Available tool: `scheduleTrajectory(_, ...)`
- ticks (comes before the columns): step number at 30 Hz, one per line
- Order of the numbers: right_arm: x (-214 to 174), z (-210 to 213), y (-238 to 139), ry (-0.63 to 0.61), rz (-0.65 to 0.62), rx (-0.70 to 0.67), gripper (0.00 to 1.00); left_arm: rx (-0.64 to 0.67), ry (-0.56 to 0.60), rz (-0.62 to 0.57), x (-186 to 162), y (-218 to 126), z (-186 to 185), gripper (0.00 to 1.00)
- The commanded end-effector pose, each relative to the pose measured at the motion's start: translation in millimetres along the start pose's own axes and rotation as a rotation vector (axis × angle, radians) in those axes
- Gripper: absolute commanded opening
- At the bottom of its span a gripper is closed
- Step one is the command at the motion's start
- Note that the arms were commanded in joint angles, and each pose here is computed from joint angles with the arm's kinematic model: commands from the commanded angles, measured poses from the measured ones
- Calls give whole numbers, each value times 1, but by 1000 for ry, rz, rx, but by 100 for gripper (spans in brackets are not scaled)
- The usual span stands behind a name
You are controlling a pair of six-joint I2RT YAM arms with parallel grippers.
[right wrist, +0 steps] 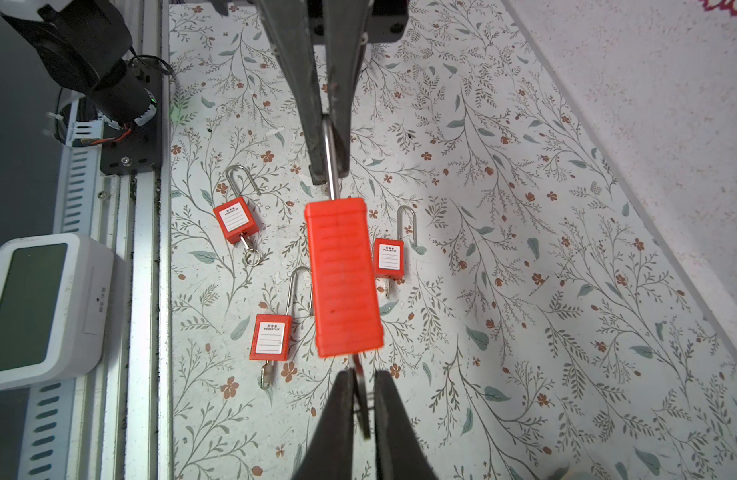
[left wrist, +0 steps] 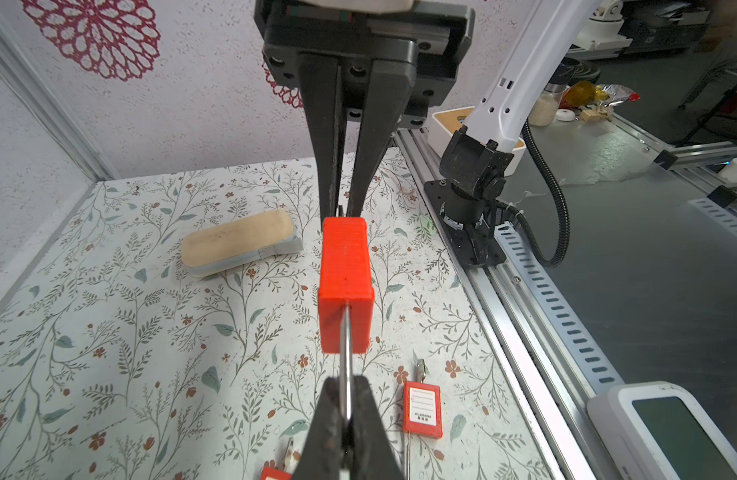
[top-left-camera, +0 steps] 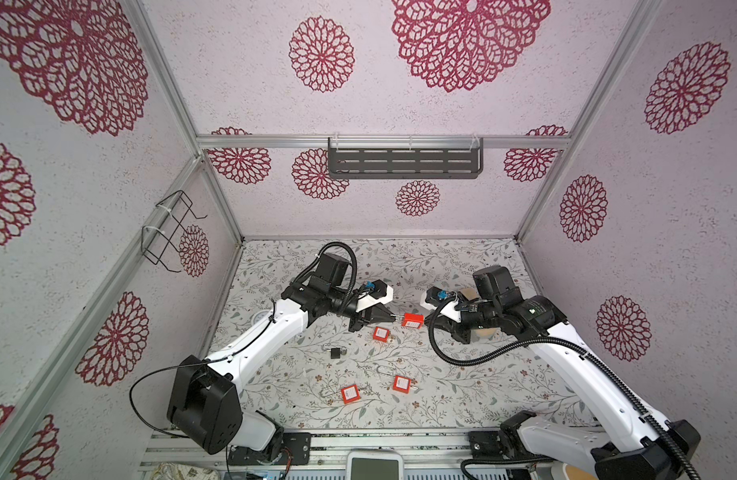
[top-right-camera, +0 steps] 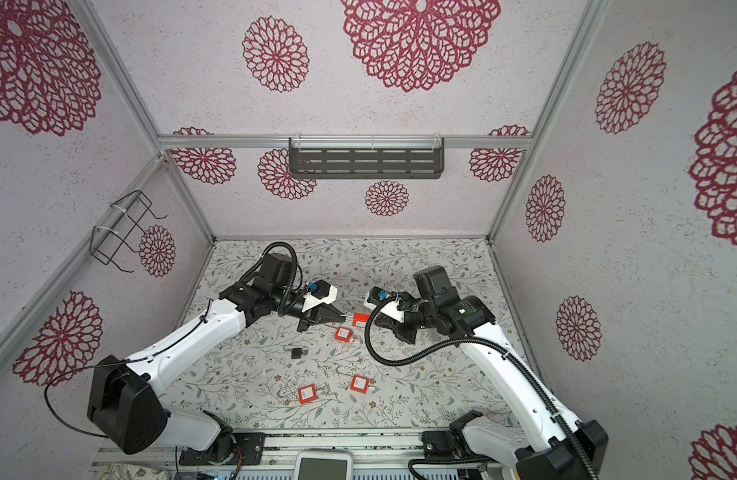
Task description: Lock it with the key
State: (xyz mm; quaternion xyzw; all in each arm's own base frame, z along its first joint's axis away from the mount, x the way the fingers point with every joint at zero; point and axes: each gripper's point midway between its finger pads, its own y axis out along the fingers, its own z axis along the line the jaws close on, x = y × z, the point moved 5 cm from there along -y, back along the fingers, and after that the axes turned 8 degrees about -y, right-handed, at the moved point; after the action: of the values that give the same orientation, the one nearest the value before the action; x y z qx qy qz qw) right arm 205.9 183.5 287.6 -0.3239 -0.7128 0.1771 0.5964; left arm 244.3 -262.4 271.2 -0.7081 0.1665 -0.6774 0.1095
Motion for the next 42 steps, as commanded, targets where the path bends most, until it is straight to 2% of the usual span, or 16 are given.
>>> scheduleTrajectory(1, 9, -2, -6, -27, -29, -9, 12, -37, 34, -12, 6, -2, -6, 0)
scheduleTrajectory(10, 2, 2, -3, -19, -10, 12, 5, -32, 56, -38, 3, -16, -6, 0)
scheduleTrajectory(27, -1, 3, 6, 39, -8, 86, 0, 9, 103, 19, -7, -24, -10, 0)
scheduleTrajectory(37, -10, -5, 4, -54, 12, -60, 0, -35, -18, -31, -10, -30, -2, 0)
scheduleTrajectory(42, -16, -7, 6, -101, 34, -114, 0, -73, -51, -4, -13, -28, -1, 0)
